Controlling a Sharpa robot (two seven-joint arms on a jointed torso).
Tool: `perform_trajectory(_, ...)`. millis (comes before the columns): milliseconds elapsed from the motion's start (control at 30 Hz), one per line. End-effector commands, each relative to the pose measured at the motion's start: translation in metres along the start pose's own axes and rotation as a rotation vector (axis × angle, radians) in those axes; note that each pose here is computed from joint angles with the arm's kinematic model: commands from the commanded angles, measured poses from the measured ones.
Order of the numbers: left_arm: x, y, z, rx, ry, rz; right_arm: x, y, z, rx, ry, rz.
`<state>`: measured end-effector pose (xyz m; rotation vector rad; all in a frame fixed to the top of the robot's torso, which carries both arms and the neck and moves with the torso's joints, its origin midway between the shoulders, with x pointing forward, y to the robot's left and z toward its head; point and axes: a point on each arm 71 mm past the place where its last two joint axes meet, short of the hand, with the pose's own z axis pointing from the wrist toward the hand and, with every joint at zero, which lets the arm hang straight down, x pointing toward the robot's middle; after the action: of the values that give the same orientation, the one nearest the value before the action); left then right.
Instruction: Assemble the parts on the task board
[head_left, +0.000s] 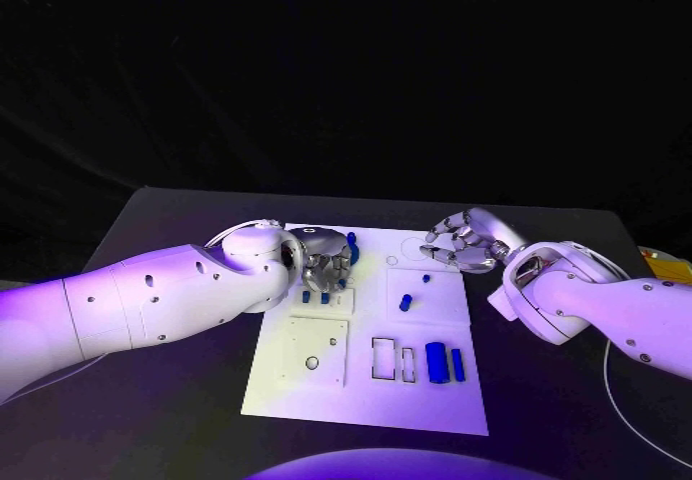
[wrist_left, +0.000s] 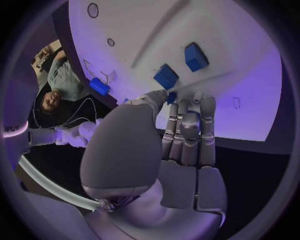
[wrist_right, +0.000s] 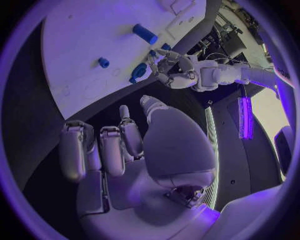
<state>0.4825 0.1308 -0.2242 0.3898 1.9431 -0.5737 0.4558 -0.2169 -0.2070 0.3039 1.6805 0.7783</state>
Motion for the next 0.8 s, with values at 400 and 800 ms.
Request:
perform_trajectory(400,0.0005,-0.0027,0.0039,-0.007,0.001,-0.018,0.0020,0.0014,-0.0001,-0.013,0.012,-0.006)
perform_trajectory(800,0.0016,-0.0048,0.0058,0.001,-0.004,-0.047,0.0027,0.0011,-0.0001,-0.011,0.013,-0.005)
